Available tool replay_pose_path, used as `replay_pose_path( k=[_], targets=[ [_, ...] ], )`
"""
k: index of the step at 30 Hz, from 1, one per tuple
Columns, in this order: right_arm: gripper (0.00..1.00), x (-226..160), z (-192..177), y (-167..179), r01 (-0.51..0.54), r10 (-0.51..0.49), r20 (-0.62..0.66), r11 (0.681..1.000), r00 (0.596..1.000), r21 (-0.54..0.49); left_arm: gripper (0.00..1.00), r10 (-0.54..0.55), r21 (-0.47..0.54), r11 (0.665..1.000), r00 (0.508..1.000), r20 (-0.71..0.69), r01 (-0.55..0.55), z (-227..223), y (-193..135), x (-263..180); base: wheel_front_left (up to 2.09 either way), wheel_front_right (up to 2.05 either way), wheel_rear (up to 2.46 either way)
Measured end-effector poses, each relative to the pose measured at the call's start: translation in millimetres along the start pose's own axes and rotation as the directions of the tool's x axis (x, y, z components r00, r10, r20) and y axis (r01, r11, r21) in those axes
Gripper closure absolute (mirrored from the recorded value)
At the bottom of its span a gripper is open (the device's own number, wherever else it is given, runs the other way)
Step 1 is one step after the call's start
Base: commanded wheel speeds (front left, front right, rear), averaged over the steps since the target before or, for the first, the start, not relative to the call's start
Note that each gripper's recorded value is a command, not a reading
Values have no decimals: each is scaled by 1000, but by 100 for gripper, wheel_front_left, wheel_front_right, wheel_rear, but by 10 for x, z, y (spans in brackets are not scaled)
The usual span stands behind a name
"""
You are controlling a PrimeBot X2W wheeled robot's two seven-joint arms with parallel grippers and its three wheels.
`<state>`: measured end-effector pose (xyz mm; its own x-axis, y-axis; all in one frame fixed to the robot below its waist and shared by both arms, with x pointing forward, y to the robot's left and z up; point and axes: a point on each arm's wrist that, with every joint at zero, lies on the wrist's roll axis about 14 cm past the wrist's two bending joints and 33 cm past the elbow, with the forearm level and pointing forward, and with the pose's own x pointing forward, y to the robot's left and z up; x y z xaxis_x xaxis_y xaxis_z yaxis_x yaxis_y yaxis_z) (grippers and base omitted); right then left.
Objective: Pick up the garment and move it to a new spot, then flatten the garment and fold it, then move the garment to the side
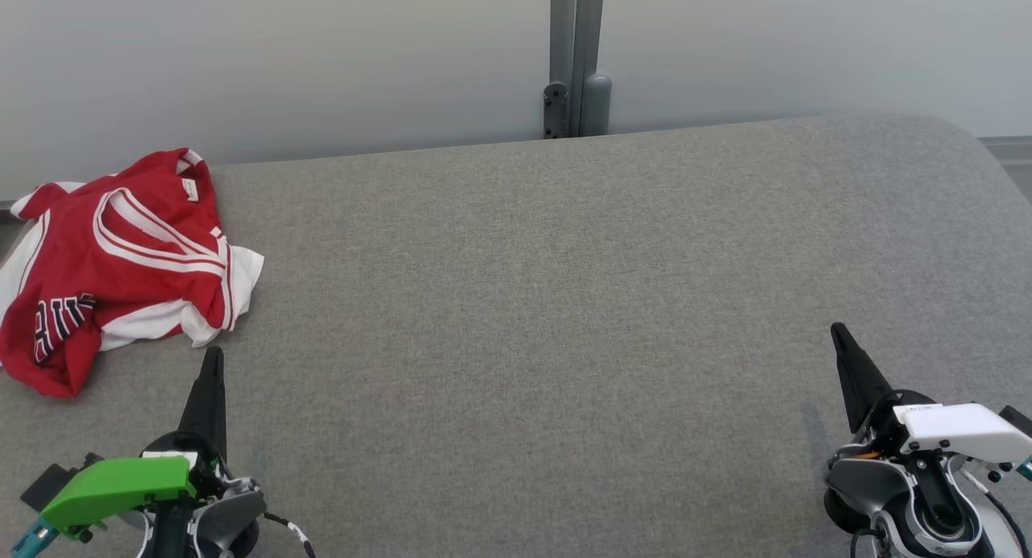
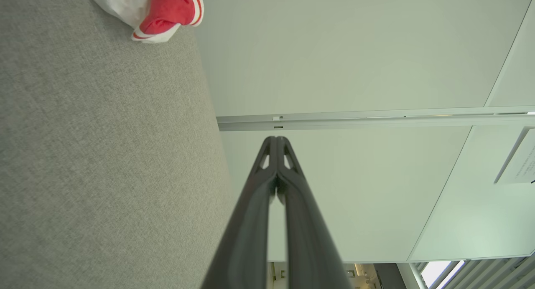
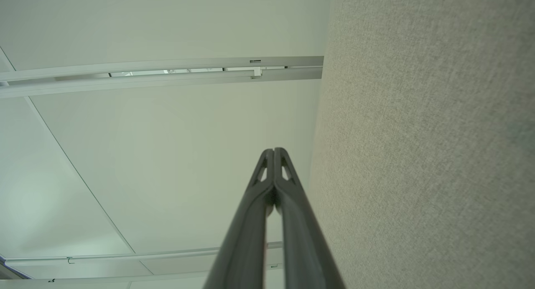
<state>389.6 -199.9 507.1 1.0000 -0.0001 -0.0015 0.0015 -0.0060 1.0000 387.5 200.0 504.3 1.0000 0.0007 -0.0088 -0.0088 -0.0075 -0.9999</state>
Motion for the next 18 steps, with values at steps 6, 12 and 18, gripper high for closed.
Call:
replay_pose_path(
  k=[6, 12, 18],
  targets=[
    [100, 0, 0, 0, 0, 0, 0, 1000, 1000, 0, 100, 0, 0, 1000, 1000, 0, 0, 0, -1, 0, 0, 0, 0],
    [100, 0, 0, 0, 0, 0, 0, 1000, 1000, 0, 100, 0, 0, 1000, 1000, 0, 0, 0, 0, 0, 0, 0, 0],
    [100, 0, 0, 0, 0, 0, 0, 1000, 1000, 0, 100, 0, 0, 1000, 1000, 0, 0, 0, -1, 0, 0, 0, 0]
  ],
)
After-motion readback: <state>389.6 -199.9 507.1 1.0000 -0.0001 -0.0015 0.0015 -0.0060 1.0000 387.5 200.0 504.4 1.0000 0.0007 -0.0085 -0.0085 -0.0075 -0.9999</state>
